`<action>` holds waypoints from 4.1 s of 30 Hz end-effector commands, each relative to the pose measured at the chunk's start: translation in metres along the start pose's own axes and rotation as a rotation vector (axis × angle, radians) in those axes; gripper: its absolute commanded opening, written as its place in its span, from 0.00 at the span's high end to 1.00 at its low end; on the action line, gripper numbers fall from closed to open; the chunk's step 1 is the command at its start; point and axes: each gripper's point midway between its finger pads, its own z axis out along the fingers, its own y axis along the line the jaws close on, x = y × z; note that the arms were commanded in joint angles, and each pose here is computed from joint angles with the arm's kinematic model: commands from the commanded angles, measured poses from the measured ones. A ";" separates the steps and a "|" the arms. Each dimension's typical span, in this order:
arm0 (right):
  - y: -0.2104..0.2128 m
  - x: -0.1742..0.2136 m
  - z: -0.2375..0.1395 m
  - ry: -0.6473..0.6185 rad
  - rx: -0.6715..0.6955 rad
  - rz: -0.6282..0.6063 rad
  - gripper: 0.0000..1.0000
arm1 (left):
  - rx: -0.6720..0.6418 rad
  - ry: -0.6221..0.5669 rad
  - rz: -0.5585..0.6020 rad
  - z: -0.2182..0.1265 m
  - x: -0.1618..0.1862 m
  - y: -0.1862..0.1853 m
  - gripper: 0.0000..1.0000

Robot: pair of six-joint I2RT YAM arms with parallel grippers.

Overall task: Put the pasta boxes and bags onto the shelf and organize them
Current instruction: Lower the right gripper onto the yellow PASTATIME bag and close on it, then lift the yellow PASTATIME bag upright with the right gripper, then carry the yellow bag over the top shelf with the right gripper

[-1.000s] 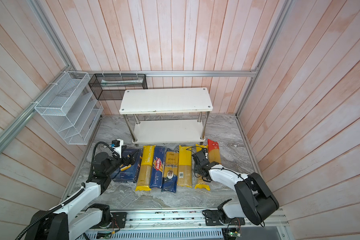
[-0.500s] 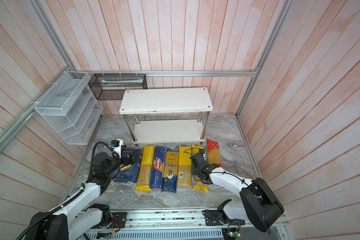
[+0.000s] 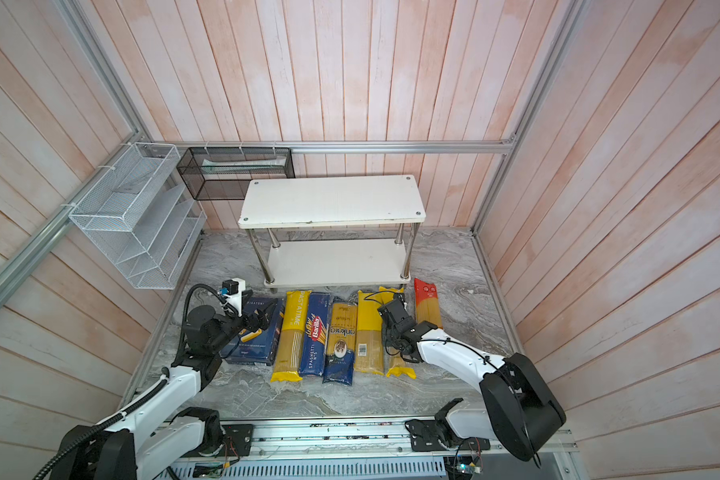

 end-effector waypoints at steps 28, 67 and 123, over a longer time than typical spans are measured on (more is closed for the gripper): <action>0.073 -0.094 -0.134 -0.323 -0.391 -0.200 1.00 | 0.005 -0.033 0.001 -0.008 -0.002 -0.004 0.00; 0.136 -0.171 -0.264 -0.693 -0.639 -0.373 1.00 | 0.002 -0.030 -0.002 -0.008 -0.001 -0.003 0.00; 0.045 -0.381 -0.299 -0.808 -0.328 -0.168 1.00 | 0.005 -0.019 -0.004 -0.005 0.000 -0.003 0.00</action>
